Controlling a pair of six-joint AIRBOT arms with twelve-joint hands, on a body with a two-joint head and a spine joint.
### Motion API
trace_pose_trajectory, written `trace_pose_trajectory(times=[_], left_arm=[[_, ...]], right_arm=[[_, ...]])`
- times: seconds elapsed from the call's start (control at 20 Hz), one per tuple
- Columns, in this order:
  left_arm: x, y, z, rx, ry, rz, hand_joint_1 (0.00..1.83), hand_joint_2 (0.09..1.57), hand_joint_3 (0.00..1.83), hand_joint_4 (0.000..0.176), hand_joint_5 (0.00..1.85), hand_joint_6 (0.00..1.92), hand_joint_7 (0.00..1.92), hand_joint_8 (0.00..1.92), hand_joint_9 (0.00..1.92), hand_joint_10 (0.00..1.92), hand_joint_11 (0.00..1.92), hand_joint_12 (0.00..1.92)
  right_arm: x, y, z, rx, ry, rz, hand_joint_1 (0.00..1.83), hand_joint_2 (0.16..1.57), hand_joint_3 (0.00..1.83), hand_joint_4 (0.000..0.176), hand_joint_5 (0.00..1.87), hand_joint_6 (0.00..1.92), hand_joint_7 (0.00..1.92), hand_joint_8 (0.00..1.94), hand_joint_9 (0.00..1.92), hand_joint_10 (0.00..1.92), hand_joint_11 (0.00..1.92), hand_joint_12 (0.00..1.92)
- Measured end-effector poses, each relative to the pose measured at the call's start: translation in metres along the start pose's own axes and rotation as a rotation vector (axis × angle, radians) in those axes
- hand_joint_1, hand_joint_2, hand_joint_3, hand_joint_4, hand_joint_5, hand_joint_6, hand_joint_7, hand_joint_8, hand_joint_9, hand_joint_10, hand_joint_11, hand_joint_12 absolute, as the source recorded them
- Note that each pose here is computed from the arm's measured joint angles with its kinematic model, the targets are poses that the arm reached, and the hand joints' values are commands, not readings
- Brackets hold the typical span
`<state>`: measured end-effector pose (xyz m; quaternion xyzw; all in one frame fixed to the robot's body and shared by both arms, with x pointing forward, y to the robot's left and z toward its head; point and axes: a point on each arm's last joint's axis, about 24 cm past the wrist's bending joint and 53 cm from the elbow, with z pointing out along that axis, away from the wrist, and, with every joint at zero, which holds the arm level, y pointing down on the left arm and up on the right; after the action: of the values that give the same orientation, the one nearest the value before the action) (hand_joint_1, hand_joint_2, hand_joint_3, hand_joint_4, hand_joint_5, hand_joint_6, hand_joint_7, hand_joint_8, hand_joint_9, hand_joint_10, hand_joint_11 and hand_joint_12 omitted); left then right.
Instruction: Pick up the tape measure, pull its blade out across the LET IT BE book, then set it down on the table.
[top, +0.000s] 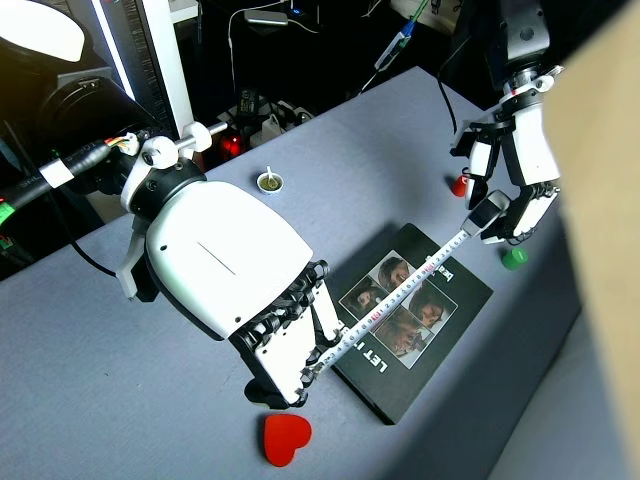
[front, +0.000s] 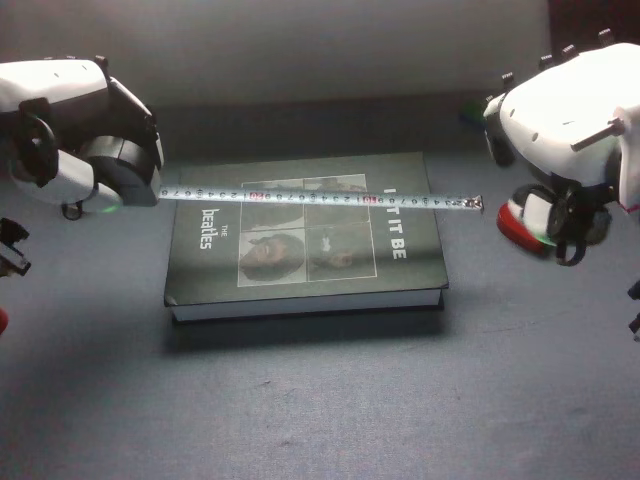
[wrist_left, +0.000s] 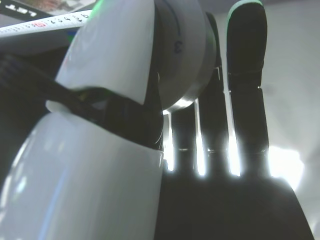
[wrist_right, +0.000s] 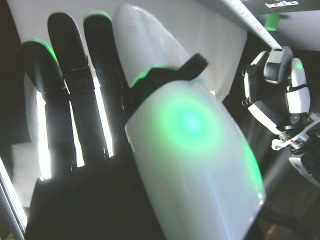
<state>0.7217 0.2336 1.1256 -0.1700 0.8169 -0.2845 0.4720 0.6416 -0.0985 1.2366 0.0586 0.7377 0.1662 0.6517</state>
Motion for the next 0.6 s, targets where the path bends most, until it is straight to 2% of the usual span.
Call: trace_pose_trajectory(times=[0.1,0.4,0.45,0.55,0.6], left_arm=[[0.002,0.002,0.003,-0.005,0.004,-0.004,1.37,1.16,0.0,0.0,0.85,0.94,0.84,1.22,0.9,1.34,0.9,1.2],[0.005,0.012,0.003,-0.028,0.009,-0.012,1.37,1.16,0.0,0.0,0.85,0.93,0.84,1.22,0.9,1.34,0.9,1.2],[0.004,0.014,0.004,-0.031,0.008,-0.012,1.37,1.15,0.0,0.0,0.86,0.93,0.84,1.21,0.9,1.34,0.9,1.19],[0.004,0.019,0.004,-0.042,0.007,-0.012,1.37,1.15,0.0,0.0,0.86,0.93,0.84,1.21,0.9,1.34,0.9,1.19],[0.004,0.02,0.005,-0.044,0.008,-0.012,1.37,1.16,0.0,0.0,0.86,0.92,0.84,1.22,0.9,1.34,0.9,1.19]], right_arm=[[0.001,0.002,-0.001,-0.002,0.002,-0.006,0.81,1.24,0.0,0.0,0.61,0.0,0.73,0.0,0.72,0.1,0.28,1.24],[0.015,0.01,-0.013,-0.019,0.032,-0.018,0.78,1.24,0.0,0.0,0.69,0.03,0.77,0.01,0.75,0.09,0.29,1.24],[0.019,0.01,-0.015,-0.021,0.04,-0.014,0.76,1.23,0.0,0.0,0.65,0.01,0.75,0.0,0.74,0.09,0.28,1.24],[0.024,0.006,-0.022,-0.006,0.066,0.049,0.75,1.23,0.0,0.0,0.63,0.0,0.75,0.0,0.74,0.08,0.27,1.24],[0.026,0.004,-0.023,0.0,0.073,0.066,0.58,1.22,0.0,0.0,0.45,0.0,0.52,0.0,0.52,0.02,0.13,1.09]])
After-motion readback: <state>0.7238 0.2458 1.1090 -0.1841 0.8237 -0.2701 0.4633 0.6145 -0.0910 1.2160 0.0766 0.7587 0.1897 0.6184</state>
